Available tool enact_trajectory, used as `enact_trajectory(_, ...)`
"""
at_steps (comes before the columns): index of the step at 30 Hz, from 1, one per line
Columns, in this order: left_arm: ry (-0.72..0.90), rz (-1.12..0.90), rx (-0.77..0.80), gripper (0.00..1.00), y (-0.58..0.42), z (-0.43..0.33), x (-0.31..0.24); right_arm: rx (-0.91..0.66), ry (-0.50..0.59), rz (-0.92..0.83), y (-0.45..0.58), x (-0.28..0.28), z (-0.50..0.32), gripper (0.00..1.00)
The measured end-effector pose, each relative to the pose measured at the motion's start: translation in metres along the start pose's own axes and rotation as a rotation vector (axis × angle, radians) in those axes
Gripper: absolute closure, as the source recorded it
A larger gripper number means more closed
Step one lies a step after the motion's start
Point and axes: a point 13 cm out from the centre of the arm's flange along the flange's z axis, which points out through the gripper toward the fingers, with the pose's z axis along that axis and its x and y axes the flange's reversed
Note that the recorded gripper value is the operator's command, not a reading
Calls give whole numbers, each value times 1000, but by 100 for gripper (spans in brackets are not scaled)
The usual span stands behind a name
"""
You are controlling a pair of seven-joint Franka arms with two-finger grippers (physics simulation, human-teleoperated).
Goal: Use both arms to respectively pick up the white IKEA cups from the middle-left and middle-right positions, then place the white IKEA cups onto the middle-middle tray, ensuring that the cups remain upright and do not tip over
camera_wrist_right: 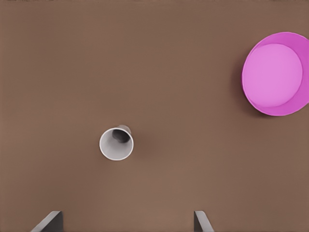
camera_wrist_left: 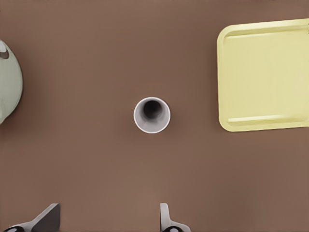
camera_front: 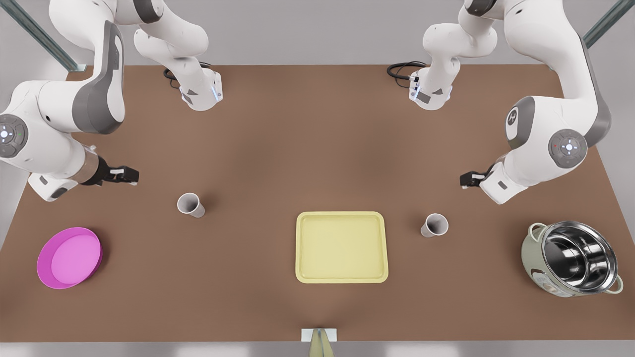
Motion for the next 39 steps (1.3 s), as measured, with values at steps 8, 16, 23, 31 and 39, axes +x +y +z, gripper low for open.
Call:
enact_trajectory(8,66,-76,-15,0,39,156,-76,6,162,-64,43,-22,142,0)
enact_trajectory(16,-33,-69,1,0,37,200,-97,-38,112,-30,37,-5,247,0)
enact_trajectory(23,-34,-35,49,0,2,235,-89,-63,26,15,30,-35,290,0)
enact_trajectory(31,-32,-35,57,0,3,260,-88,-73,4,26,31,-19,292,0)
enact_trajectory(39,-38,-49,50,23,17,273,-92,-87,22,44,35,-7,335,0)
